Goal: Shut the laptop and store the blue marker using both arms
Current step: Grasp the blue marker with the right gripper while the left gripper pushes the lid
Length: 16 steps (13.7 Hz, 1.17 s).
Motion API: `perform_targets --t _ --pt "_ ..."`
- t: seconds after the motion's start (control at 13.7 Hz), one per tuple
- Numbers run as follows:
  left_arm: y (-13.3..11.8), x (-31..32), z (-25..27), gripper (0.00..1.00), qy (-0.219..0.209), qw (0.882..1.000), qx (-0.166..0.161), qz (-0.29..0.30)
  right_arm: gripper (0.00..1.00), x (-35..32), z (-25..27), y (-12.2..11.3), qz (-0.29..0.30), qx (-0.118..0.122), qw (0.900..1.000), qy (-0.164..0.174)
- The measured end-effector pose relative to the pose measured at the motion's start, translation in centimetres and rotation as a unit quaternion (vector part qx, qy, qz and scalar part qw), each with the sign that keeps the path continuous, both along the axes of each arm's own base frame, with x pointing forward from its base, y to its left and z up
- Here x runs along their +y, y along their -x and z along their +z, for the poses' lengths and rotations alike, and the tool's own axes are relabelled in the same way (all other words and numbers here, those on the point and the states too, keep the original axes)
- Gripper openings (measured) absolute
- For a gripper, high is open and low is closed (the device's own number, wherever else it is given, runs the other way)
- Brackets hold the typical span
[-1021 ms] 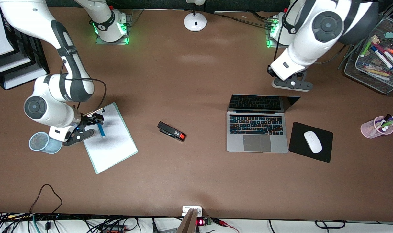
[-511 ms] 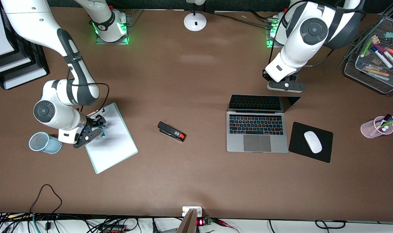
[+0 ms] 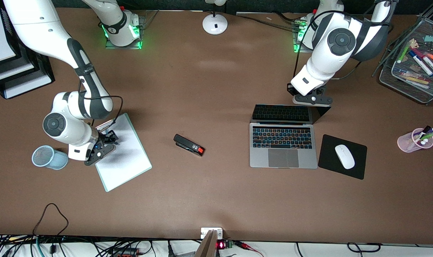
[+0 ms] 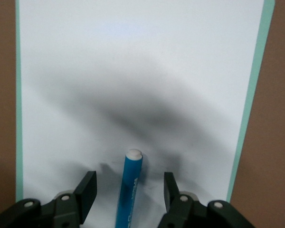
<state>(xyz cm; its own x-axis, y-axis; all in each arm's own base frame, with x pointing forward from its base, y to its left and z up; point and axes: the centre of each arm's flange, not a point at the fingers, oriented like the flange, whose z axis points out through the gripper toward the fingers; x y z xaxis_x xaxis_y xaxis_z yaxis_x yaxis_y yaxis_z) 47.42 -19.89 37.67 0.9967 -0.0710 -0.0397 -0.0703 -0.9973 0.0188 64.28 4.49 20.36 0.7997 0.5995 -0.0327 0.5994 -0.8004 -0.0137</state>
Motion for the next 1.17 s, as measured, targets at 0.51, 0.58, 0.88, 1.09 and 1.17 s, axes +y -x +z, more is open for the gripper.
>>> perform_targets --t 0.51,0.58,0.88,1.09,1.17 --pt "-1.1 -0.3 -1.4 0.01 0.012 1.000 -0.020 -0.002 0.57 -0.4 -0.3 0.0 -0.004 0.001 1.000 0.001" --pt "-1.3 -0.3 -1.5 0.01 0.014 1.000 -0.026 -0.003 0.55 -0.4 -0.5 0.0 -0.004 0.003 1.000 0.001" --pt "-2.1 -0.5 -1.1 0.01 0.010 0.999 -0.039 -0.013 0.52 -0.3 -1.1 0.1 -0.004 0.006 1.000 0.000" --pt "-3.3 -0.7 -1.3 0.01 0.006 0.999 -0.046 -0.022 0.48 -0.2 -1.6 0.1 -0.004 0.004 1.000 0.000" --pt "-3.8 -0.7 -1.5 0.01 0.009 0.999 -0.049 -0.022 0.48 -0.2 -1.7 0.1 -0.003 0.004 1.000 0.000"
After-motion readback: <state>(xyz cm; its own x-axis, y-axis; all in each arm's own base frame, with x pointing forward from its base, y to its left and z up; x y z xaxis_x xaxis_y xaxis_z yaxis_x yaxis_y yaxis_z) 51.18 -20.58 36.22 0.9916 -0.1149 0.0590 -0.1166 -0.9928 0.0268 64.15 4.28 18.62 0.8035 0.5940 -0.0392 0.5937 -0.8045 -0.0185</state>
